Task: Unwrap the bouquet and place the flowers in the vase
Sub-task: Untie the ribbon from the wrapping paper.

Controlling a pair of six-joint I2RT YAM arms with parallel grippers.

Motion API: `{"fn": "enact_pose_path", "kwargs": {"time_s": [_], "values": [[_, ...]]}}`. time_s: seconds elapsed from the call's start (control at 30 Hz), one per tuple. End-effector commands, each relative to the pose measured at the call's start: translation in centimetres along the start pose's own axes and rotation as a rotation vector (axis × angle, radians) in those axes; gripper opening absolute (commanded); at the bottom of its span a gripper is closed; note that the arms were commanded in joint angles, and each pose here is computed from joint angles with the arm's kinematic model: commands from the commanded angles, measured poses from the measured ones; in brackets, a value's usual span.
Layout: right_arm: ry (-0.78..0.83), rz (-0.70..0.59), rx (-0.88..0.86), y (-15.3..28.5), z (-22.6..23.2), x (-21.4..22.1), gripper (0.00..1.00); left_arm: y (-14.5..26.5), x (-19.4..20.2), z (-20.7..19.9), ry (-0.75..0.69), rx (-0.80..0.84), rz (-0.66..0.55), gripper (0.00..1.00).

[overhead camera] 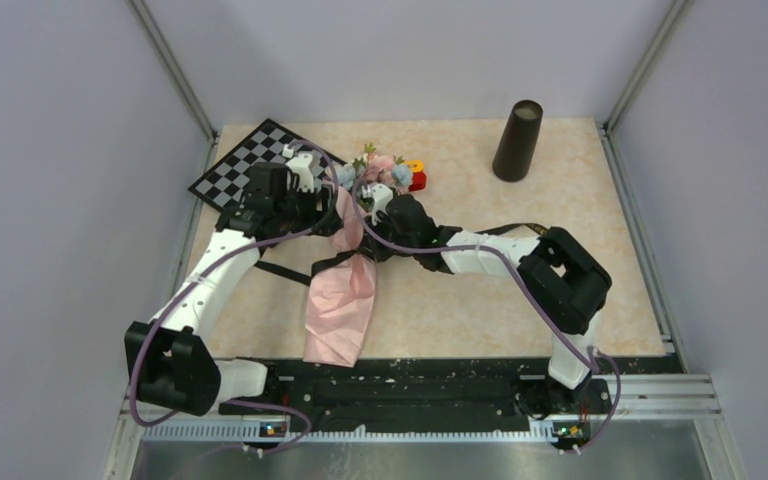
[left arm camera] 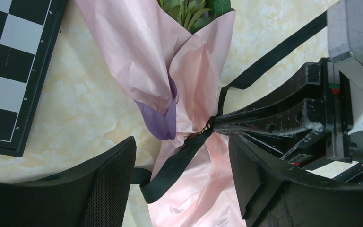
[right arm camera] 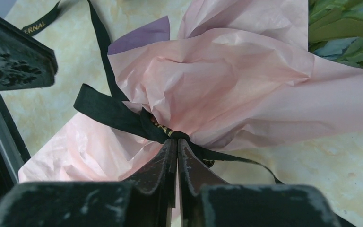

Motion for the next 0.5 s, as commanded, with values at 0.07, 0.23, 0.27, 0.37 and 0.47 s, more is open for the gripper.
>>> {"fn": "enact_pose_path", "kwargs": {"time_s": [0.07, 0.23, 0.27, 0.37, 0.47], "values": [[0.016, -0.069, -0.018, -0.2, 0.3, -2.2, 0.0, -0.3, -0.3, -0.2, -0.02, 0.014, -0.011, 0.74], [0.019, -0.083, 0.007, 1.1, 0.2, -2.3, 0.0, -0.3, -0.3, -0.3, -0.024, 0.017, -0.014, 0.74], [0.017, -0.087, 0.014, 1.3, 0.1, -2.3, 0.0, -0.2, -0.3, -0.4, -0.025, 0.02, -0.014, 0.74], [0.006, -0.095, 0.03, 2.0, 0.0, -2.1, 0.0, -0.4, -0.1, -0.6, -0.031, 0.035, -0.006, 0.74], [-0.013, -0.093, 0.052, 2.6, -0.2, -1.4, 0.0, -0.4, 0.1, -1.4, -0.051, 0.067, 0.003, 0.73]]}}
Point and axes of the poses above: each gripper's point midway between its finger pads, its own y axis back along the fingers, its own z axis along the line the jaws close on, x = y × z, the point moved 3 cm from there along y, back along the fingers, and after that the axes turned 10 degrees about y, right-handed, at the moved point
